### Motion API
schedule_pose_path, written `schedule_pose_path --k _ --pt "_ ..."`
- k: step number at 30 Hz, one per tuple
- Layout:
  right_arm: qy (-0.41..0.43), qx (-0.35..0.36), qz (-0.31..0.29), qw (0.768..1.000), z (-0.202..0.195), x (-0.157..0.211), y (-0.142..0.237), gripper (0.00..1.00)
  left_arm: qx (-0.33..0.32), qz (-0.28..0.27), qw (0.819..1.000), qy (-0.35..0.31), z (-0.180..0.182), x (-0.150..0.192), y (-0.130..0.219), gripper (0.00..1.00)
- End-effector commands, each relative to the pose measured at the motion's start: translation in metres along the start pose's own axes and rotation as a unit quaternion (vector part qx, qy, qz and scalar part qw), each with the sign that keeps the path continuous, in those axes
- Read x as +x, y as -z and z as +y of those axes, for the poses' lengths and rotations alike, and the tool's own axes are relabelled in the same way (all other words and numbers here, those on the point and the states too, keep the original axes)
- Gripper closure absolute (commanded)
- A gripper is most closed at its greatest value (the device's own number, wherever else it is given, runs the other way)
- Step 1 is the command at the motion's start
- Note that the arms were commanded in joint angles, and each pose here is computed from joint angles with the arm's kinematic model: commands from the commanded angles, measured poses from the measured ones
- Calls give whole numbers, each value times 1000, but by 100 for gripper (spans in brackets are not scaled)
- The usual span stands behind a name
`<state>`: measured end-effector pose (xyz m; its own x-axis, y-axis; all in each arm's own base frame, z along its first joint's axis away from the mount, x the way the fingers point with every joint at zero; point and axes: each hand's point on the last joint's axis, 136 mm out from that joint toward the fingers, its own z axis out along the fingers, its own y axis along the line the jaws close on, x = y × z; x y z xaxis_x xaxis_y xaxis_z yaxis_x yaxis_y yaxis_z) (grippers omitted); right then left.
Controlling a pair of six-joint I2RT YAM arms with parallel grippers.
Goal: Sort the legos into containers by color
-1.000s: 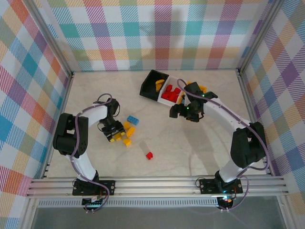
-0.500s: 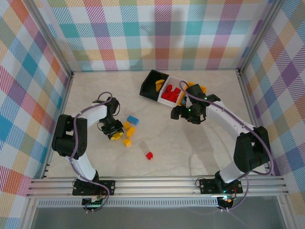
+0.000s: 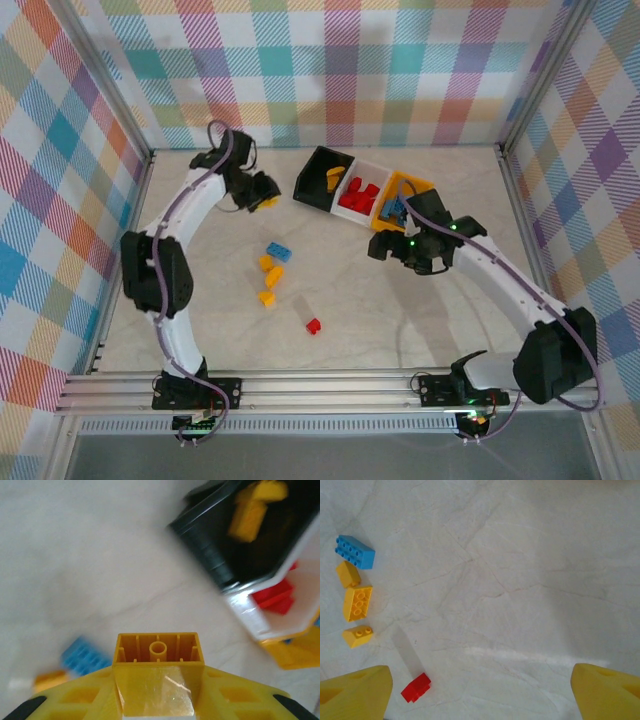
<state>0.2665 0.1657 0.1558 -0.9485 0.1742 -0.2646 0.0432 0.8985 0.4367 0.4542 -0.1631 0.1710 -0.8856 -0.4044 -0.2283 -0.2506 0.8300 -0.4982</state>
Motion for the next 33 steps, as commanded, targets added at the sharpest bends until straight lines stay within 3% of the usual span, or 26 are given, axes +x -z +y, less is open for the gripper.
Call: schedule_pose_path --k 1,9,13,18,26,33 --pt "-33 5 -3 999 -9 15 14 8 56 8 998 -12 -42 -17 -32 62" --pt "-81 3 -21 997 -27 46 38 9 130 1 991 -30 -111 -53 -89 61" --pt "-94 13 -30 995 -36 56 50 10 147 1 989 -22 -125 -60 -112 58" --pt "-100 24 -37 994 -44 63 56 10 153 0 988 -9 -126 -62 -125 46" --pt "-77 12 -26 997 -35 53 42 10 137 9 990 -28 -128 -51 -93 42" --pt "-44 -18 -8 999 -10 32 17 10 -14 41 992 -121 -70 3 -34 34"
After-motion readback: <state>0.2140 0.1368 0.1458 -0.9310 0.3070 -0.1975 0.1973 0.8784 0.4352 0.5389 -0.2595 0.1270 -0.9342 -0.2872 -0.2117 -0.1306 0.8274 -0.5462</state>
